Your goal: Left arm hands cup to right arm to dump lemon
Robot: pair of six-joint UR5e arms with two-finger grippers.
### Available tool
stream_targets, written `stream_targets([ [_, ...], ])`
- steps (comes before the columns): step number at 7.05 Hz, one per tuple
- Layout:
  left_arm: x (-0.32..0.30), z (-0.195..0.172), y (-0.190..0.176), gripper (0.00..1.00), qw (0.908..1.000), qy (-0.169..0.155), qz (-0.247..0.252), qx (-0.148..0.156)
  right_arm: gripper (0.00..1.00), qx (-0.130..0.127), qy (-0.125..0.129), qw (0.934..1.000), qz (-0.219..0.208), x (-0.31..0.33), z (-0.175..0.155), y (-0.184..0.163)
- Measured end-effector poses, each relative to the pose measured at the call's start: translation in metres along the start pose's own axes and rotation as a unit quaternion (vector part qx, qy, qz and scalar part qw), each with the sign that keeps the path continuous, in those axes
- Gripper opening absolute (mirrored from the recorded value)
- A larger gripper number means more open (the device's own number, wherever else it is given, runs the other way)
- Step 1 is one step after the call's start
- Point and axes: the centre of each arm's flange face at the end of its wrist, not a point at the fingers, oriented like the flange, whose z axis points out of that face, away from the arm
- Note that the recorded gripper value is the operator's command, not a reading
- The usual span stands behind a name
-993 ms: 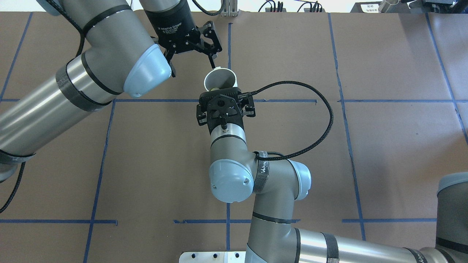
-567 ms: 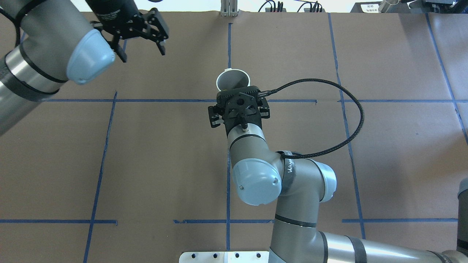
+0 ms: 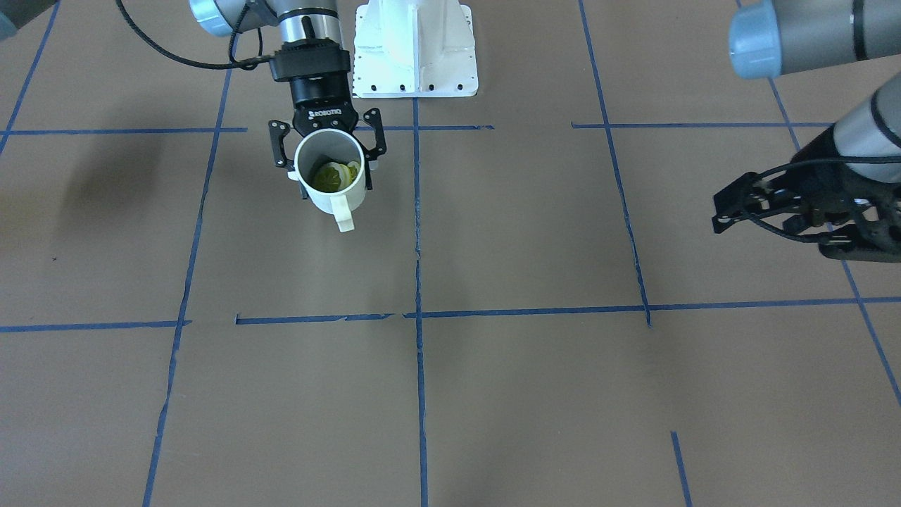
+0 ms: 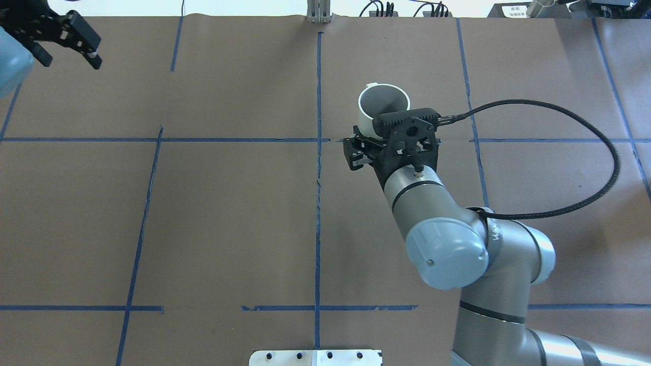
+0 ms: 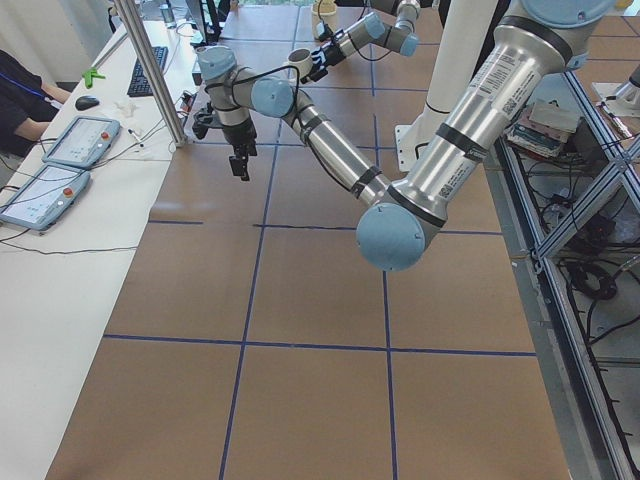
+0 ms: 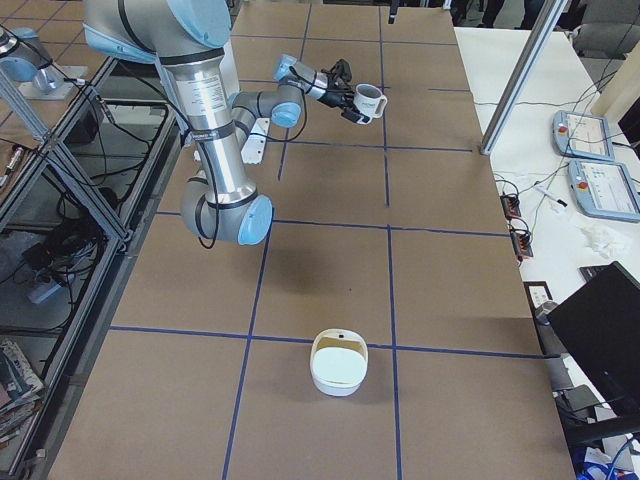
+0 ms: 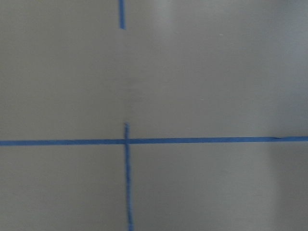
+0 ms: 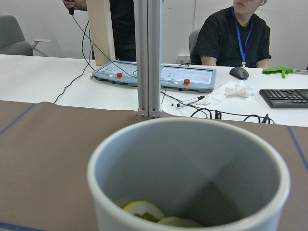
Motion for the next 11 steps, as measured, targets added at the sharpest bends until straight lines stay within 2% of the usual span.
stream_targets([
  [2,-0.062,0.017,0.019,1.00,0.9994,-0.019,0.028,-0.012,0.00,0.001,0.025,0.9996,0.014,0.068,-0.015,0.002],
  [3,-0.073,0.021,0.023,1.00,0.9989,-0.032,0.031,-0.014,0.00,0.005,0.028,0.9992,0.027,0.107,-0.022,0.011],
  [6,-0.095,0.035,0.034,1.00,0.9984,-0.048,0.015,-0.025,0.00,0.037,-0.013,0.9960,0.080,0.251,-0.030,0.066],
  [8,-0.098,0.037,0.037,1.00,0.9984,-0.049,0.004,-0.027,0.00,0.048,-0.038,0.9899,0.128,0.347,-0.031,0.097],
  [11,-0.095,0.035,0.037,1.00,0.9985,-0.049,-0.002,-0.024,0.00,0.036,-0.049,0.9728,0.224,0.495,-0.028,0.130],
])
